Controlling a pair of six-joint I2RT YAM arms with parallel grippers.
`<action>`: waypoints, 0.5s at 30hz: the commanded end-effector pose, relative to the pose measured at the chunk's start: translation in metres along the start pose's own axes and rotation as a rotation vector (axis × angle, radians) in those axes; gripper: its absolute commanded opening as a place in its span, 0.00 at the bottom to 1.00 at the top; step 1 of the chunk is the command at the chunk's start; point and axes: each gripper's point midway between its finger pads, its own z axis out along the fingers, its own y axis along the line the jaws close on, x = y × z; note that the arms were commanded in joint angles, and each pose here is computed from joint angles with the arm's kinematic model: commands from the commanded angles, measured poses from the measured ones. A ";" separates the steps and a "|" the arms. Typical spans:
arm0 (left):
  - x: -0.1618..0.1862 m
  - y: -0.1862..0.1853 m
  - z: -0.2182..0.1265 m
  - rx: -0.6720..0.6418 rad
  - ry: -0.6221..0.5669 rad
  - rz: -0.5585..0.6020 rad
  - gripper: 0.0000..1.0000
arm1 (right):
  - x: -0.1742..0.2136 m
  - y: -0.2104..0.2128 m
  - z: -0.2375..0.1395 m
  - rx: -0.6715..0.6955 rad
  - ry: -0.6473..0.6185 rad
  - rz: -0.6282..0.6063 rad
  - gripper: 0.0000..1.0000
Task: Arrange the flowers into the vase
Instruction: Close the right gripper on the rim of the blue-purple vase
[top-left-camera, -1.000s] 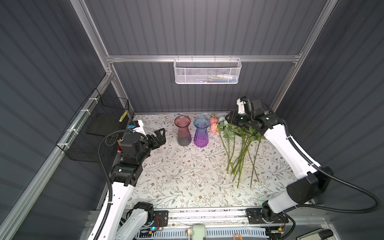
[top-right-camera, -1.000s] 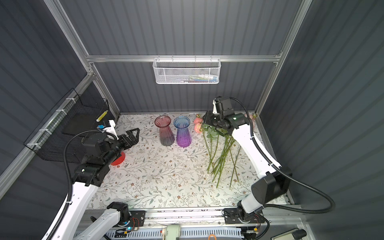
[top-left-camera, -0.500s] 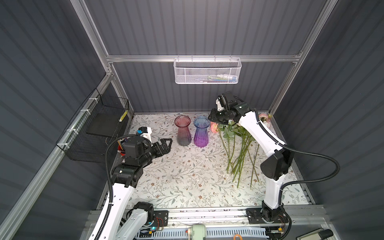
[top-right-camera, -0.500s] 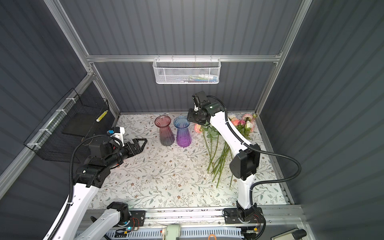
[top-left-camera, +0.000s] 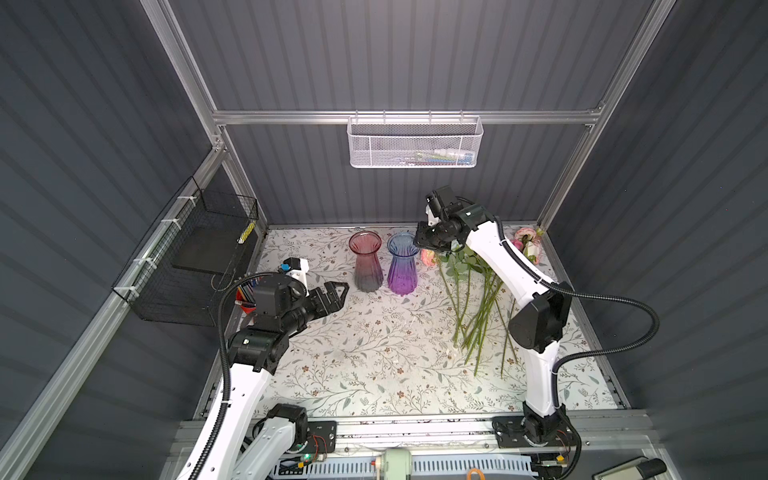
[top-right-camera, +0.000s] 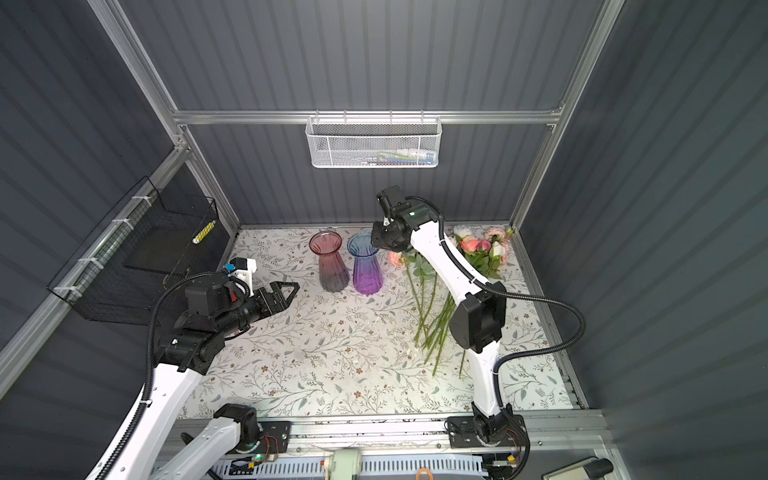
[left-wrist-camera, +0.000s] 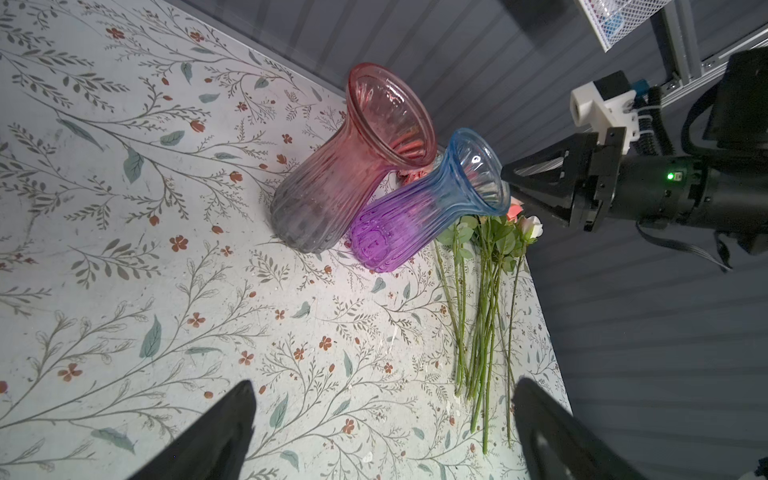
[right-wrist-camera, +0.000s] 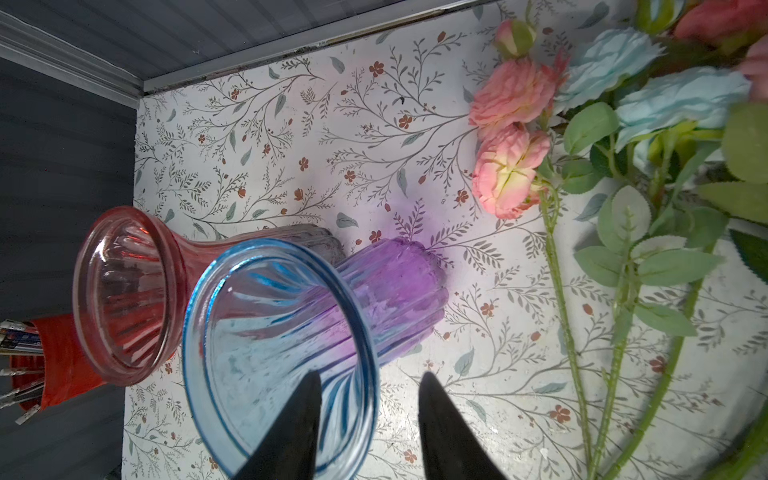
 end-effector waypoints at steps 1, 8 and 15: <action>0.007 0.001 0.002 0.009 0.024 -0.017 0.97 | 0.002 0.000 0.005 0.016 0.019 0.004 0.40; 0.013 0.006 0.004 -0.003 0.044 -0.021 0.97 | 0.002 0.000 0.018 0.017 0.033 0.013 0.35; 0.016 0.009 0.004 -0.021 0.065 -0.013 0.98 | -0.001 0.002 0.019 0.012 0.024 0.000 0.31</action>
